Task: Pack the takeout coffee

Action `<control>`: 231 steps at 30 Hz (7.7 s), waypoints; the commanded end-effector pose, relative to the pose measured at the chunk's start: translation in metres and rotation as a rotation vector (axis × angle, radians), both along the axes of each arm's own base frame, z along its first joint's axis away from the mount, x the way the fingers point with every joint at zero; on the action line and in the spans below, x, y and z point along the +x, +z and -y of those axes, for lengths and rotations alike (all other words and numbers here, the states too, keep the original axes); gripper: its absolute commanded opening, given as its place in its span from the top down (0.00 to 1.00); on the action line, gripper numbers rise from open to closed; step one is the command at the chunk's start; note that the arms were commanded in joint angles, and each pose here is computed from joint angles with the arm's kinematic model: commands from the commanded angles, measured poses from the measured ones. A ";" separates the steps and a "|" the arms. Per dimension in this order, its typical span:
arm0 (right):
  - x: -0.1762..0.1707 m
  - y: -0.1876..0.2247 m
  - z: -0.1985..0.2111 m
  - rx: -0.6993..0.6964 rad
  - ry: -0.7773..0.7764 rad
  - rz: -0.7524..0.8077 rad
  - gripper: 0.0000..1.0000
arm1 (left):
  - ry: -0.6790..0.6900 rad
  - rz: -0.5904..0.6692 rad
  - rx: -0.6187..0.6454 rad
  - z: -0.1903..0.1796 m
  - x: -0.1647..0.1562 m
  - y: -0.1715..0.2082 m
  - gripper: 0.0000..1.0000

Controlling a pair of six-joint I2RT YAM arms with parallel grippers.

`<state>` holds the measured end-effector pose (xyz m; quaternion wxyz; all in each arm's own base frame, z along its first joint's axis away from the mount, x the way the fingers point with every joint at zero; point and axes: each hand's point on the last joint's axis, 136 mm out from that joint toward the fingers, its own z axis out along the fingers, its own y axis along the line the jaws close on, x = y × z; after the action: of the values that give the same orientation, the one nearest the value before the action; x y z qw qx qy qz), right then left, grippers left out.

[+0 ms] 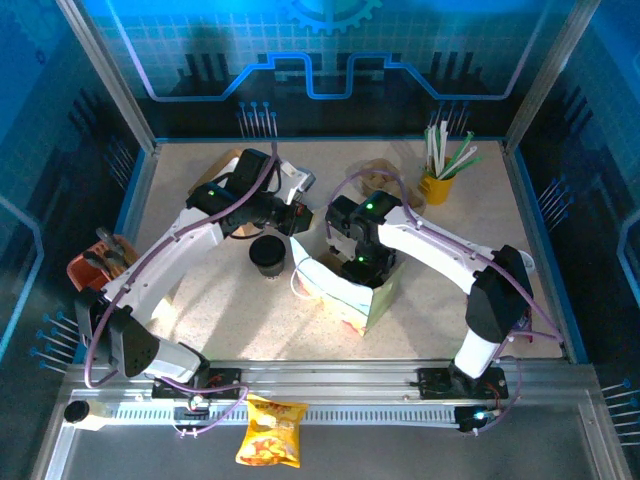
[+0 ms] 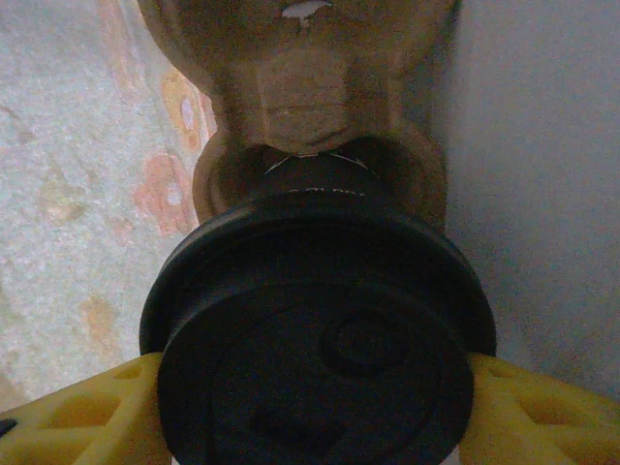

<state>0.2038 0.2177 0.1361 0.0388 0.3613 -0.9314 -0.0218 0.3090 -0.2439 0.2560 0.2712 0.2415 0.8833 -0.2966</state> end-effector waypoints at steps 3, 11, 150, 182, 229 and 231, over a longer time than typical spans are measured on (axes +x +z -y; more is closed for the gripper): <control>0.005 -0.015 0.006 -0.035 -0.020 -0.021 0.66 | -0.013 -0.008 0.009 -0.001 -0.010 -0.002 1.00; 0.009 -0.030 0.007 -0.046 -0.027 -0.027 0.65 | -0.014 -0.007 0.010 -0.001 -0.010 -0.002 1.00; 0.042 0.174 0.023 0.884 -0.503 0.409 0.05 | -0.004 -0.034 -0.198 0.005 -0.048 0.041 0.26; 0.125 0.162 0.051 0.703 -0.500 0.454 0.07 | -0.087 -0.048 -0.267 0.017 -0.087 0.057 0.23; 0.132 0.151 0.086 0.494 -0.425 0.623 0.06 | 0.321 -0.241 0.529 -0.112 0.000 -0.106 0.05; 0.132 0.152 0.085 0.503 -0.422 0.620 0.06 | 0.316 -0.249 0.547 -0.113 0.000 -0.110 0.06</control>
<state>0.3368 0.1297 0.2796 -0.3238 0.1439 -0.9263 -0.1282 0.3105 -0.1344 0.1452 0.1407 0.1154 0.9821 -0.0491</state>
